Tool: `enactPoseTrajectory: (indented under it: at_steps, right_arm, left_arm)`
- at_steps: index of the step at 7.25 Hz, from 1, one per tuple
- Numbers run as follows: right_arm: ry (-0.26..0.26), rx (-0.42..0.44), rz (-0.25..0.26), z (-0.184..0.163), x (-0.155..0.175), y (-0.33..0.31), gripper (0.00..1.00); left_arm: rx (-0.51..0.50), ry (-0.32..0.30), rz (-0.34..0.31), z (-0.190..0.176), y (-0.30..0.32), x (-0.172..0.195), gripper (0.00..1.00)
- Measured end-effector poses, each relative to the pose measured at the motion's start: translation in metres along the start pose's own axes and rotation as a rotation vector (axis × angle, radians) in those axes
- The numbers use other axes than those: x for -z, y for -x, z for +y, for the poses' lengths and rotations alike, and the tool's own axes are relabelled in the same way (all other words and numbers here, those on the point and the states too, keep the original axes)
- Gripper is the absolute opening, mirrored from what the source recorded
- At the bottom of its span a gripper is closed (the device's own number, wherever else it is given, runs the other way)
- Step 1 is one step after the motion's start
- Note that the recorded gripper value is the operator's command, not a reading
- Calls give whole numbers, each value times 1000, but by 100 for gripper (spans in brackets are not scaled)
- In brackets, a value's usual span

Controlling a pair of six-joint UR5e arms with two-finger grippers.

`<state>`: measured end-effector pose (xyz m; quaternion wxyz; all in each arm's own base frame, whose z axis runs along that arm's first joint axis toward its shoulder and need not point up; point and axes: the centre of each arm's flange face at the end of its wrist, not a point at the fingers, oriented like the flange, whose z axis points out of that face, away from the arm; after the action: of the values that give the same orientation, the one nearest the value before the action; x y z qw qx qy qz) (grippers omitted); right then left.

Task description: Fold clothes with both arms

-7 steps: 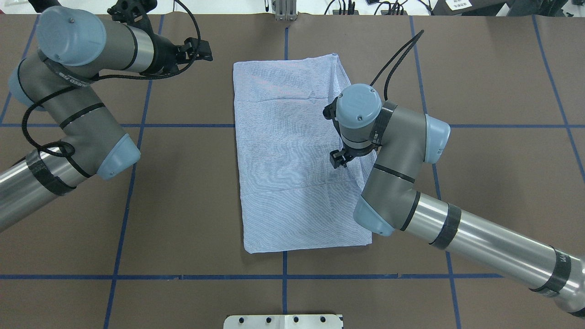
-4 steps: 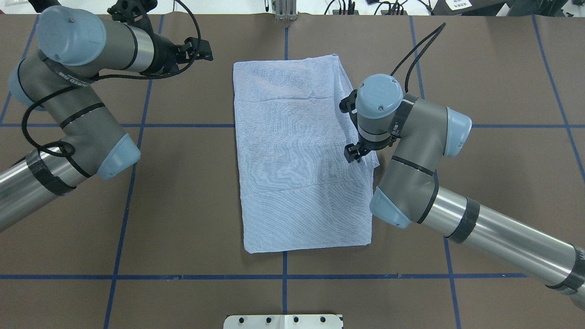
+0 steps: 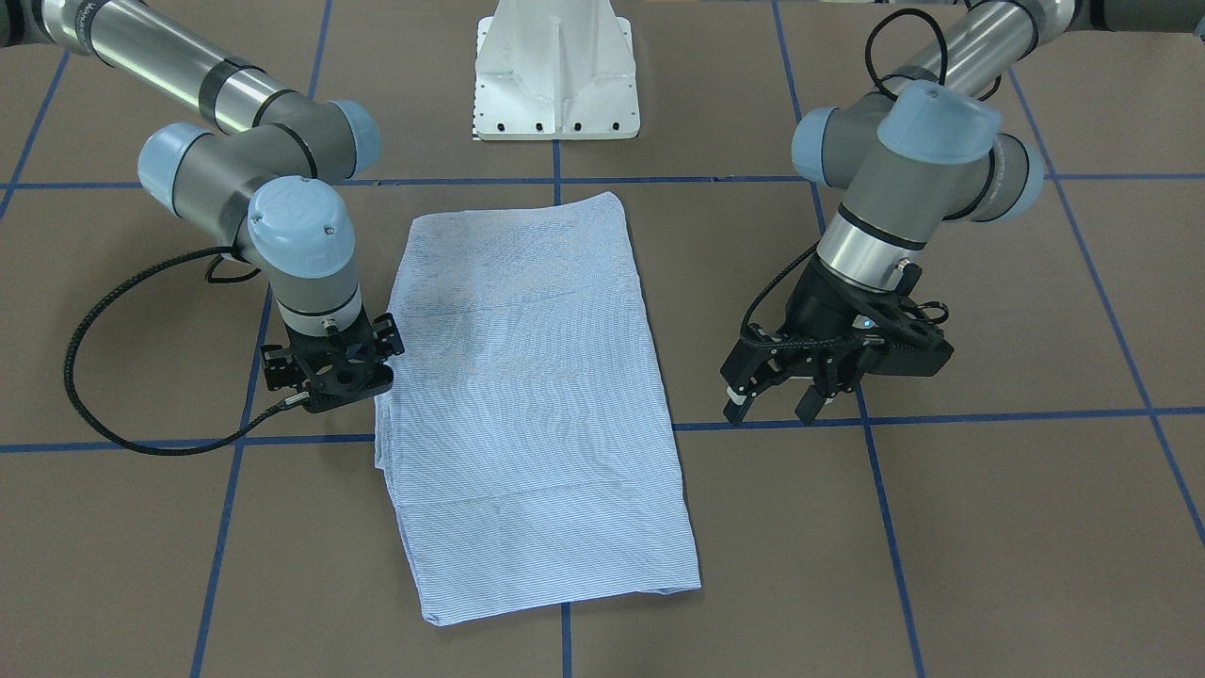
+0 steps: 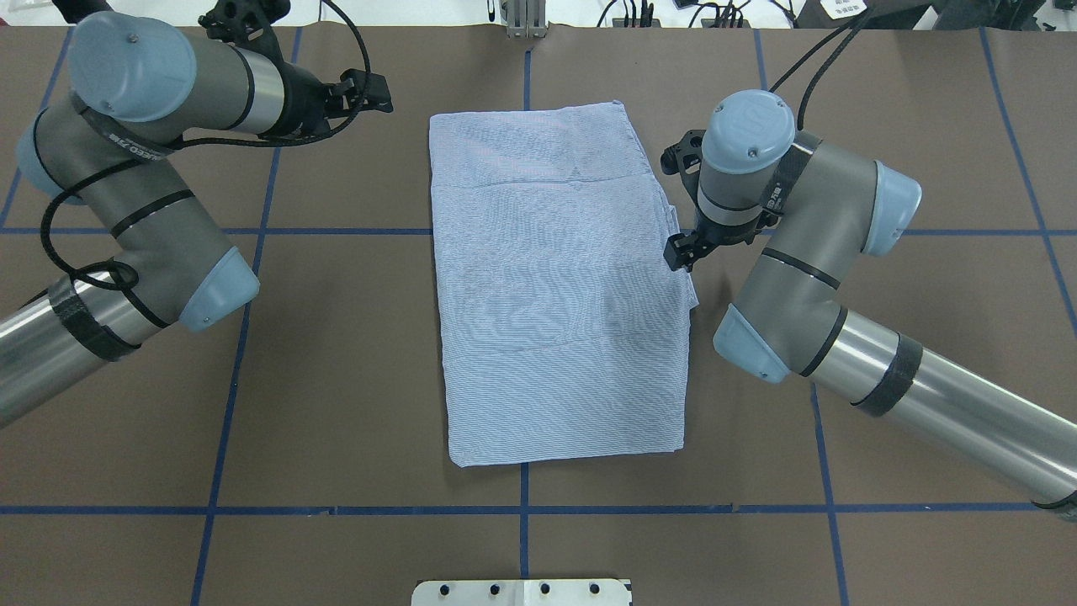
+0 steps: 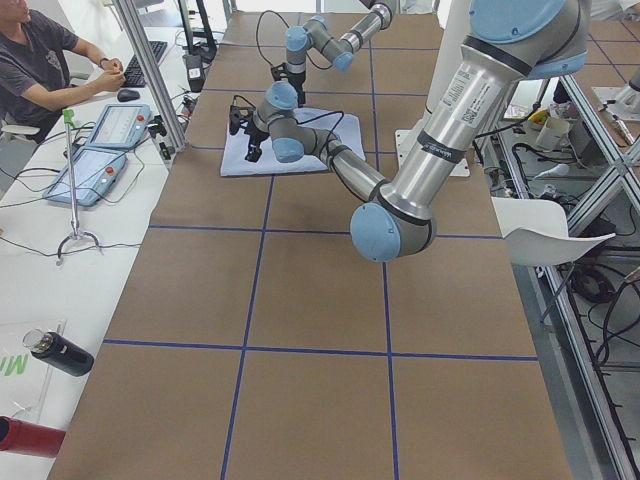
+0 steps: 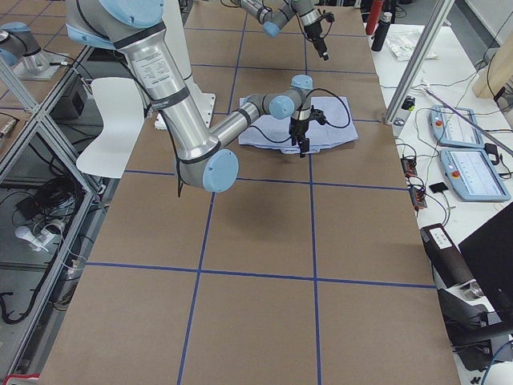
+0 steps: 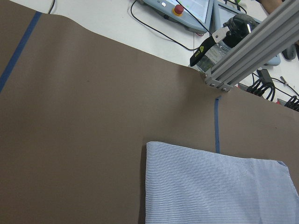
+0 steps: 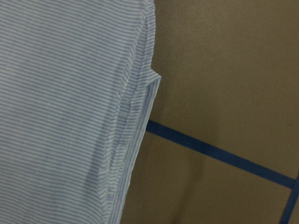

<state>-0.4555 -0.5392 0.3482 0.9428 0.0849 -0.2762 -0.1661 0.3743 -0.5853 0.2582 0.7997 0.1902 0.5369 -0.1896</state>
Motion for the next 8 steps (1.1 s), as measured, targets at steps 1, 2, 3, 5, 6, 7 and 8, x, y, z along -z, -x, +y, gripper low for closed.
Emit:
enactPoseTrajectory:
  at_steps: [1, 2, 3, 5, 6, 7, 8]
  right_arm:
    - [2, -4, -4, -1, 1, -3, 100]
    - [1, -4, -5, -3, 0, -3, 100]
    - [-4, -4, -8, -5, 2, -1, 100]
    - [-23, -3, -17, -20, 6, 11, 100]
    - [-40, 3, -28, -30, 2, 18, 100]
    - [-50, 8, -37, -34, -7, 20, 100]
    - [-49, 9, -40, -35, -14, 19, 100]
  left_arm:
    - [0, 0, -1, 0, 0, 0, 100]
    - [0, 0, -2, 0, 1, -1, 100]
    - [0, 1, -2, 0, 1, -1, 100]
    - [0, 1, -3, 0, 1, -1, 100]
    - [0, 2, -2, 0, 1, -1, 100]
    - [0, 2, -2, 0, 1, -1, 100]
    - [0, 2, -2, 0, 1, -1, 100]
